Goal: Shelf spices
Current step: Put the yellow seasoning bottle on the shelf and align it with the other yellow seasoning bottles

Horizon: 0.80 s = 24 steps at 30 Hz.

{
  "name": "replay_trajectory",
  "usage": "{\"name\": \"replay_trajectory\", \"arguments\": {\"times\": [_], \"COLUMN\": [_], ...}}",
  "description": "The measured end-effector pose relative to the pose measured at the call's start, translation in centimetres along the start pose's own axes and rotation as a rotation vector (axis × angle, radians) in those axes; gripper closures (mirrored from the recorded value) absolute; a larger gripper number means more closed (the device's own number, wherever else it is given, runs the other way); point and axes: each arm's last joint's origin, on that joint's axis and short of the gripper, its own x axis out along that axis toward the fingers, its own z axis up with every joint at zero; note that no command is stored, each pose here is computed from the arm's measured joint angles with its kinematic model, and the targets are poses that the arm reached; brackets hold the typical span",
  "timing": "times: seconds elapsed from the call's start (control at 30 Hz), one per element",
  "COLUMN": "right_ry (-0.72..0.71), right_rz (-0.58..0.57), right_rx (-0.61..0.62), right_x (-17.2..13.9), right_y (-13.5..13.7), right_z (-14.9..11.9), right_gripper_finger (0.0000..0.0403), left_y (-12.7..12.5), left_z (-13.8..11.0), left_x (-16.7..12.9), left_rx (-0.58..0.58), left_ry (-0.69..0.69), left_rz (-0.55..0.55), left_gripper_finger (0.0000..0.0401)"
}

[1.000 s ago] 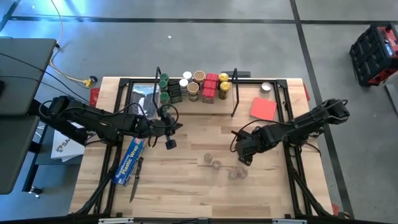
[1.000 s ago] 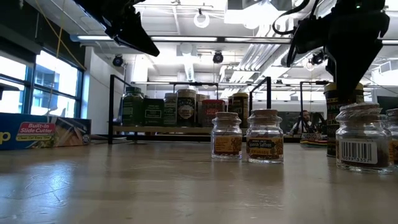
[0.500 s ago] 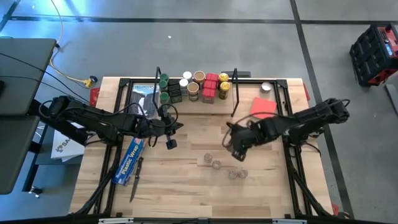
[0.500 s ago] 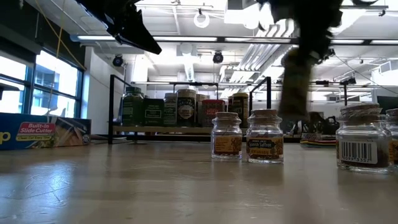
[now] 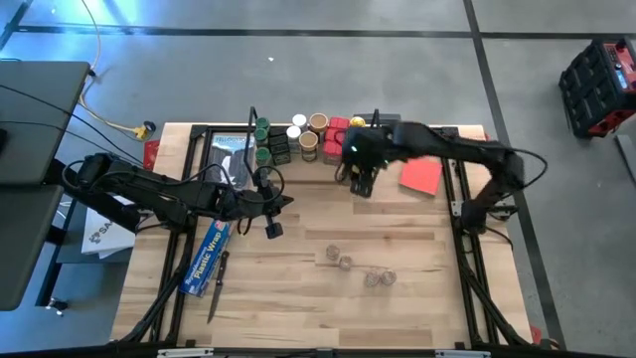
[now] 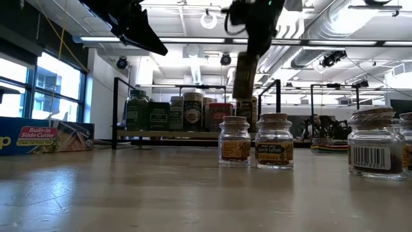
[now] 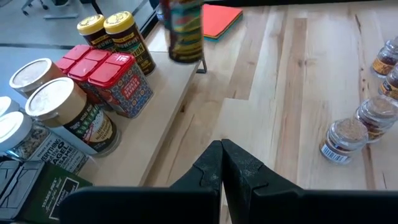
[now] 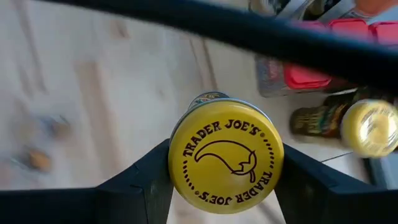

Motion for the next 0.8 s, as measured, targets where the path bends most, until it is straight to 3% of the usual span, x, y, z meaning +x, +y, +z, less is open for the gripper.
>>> {"name": "replay_trajectory", "arguments": {"times": [0.13, 0.37, 0.5, 0.8], "right_ry": [0.105, 0.202, 0.224, 0.231], "right_rz": [0.001, 0.025, 0.027, -0.031], "right_rx": [-0.123, -0.123, -0.116, -0.116], "right_x": [2.0, 5.0, 5.8, 5.8], "right_y": [-2.8, -6.1, -6.6, -6.7], "right_z": [0.9, 1.0, 0.9, 0.9], "right_gripper_finger": [0.0192, 0.0192, 0.0191, 0.0148], "left_y": [0.0, 0.0, 0.0, 0.0], "left_z": [0.0, 0.0, 0.0, 0.0], "left_x": [0.0, 0.0, 0.0, 0.0], "left_rx": [0.0, 0.0, 0.0, 0.0], "left_ry": [0.0, 0.0, 0.0, 0.001], "left_rz": [0.0, 0.0, -0.001, -0.002], "left_gripper_finger": [0.04, 0.04, 0.04, 0.04]}}
